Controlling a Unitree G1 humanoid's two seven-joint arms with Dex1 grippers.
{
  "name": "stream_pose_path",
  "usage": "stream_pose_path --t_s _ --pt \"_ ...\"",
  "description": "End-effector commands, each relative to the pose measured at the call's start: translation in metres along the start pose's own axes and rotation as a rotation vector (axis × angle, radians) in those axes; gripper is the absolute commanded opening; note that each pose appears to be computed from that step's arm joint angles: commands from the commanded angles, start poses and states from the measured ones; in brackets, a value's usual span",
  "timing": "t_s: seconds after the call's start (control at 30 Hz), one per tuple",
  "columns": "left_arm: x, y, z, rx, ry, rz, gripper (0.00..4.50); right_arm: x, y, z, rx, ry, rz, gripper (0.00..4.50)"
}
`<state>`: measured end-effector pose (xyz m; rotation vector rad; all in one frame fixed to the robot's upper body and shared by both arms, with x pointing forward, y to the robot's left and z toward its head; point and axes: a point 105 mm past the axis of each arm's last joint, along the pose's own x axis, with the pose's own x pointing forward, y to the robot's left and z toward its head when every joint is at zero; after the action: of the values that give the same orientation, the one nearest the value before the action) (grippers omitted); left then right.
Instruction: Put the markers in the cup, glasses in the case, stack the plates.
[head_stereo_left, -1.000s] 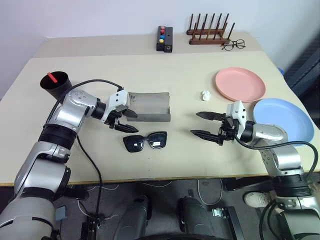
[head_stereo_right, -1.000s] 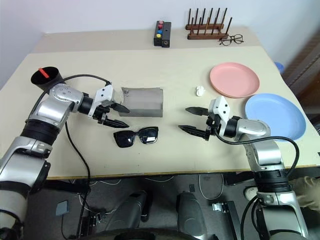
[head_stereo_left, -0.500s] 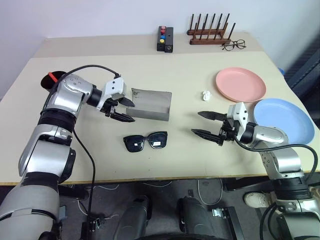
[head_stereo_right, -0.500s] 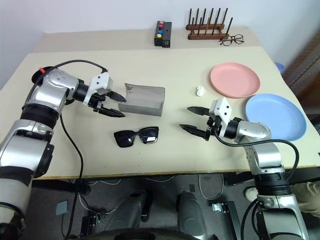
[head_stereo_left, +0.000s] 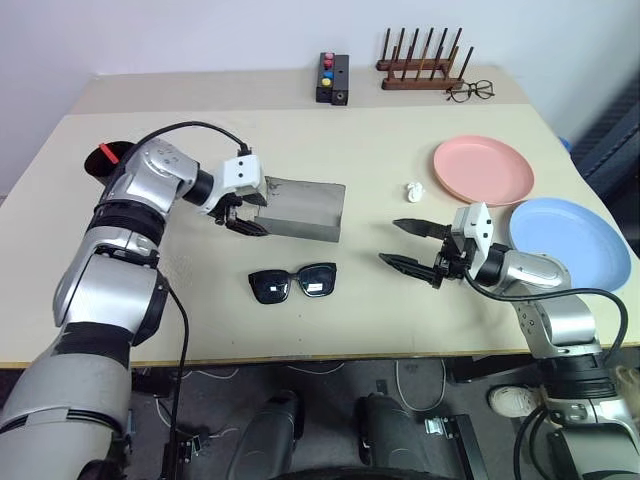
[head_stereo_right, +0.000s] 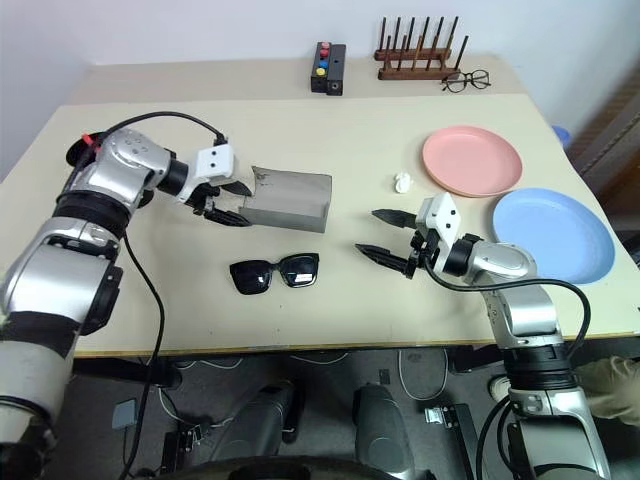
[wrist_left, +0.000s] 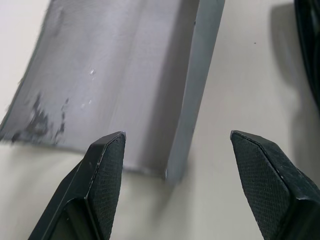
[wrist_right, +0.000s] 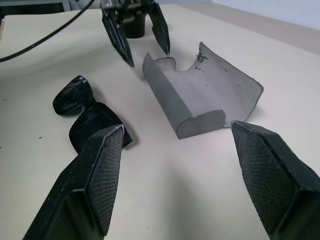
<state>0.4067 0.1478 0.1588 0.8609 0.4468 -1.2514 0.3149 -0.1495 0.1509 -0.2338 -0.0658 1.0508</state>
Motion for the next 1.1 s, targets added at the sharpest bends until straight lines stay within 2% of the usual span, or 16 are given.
stream_pose_path --t_s 0.03,0.07,0.17,0.33,0.47,0.8,1.1 --pt "-0.001 0.004 0.004 0.049 0.049 0.000 3.40 0.000 0.002 0.017 -0.045 -0.047 -0.001 3.51" --pt "0.001 0.003 0.002 0.051 0.058 -0.007 3.40 0.000 0.003 0.016 -0.045 -0.045 -0.002 3.51" --pt "0.003 0.001 0.001 0.059 0.072 -0.024 2.63 -0.006 0.004 0.013 -0.042 -0.020 -0.001 3.51" --pt "0.002 0.001 -0.001 0.055 0.070 -0.012 0.04 -0.021 0.001 0.002 -0.032 0.033 -0.013 3.51" --pt "-0.001 0.000 -0.005 0.043 0.060 -0.007 0.04 -0.039 0.000 -0.007 -0.027 0.100 -0.012 3.51" --pt "-0.008 -0.012 -0.006 0.063 0.009 -0.078 0.04 -0.083 0.004 -0.010 -0.002 0.193 -0.019 3.51" --pt "-0.006 -0.020 -0.004 0.061 -0.009 -0.116 0.04 -0.089 0.008 -0.006 0.004 0.194 -0.035 3.51"
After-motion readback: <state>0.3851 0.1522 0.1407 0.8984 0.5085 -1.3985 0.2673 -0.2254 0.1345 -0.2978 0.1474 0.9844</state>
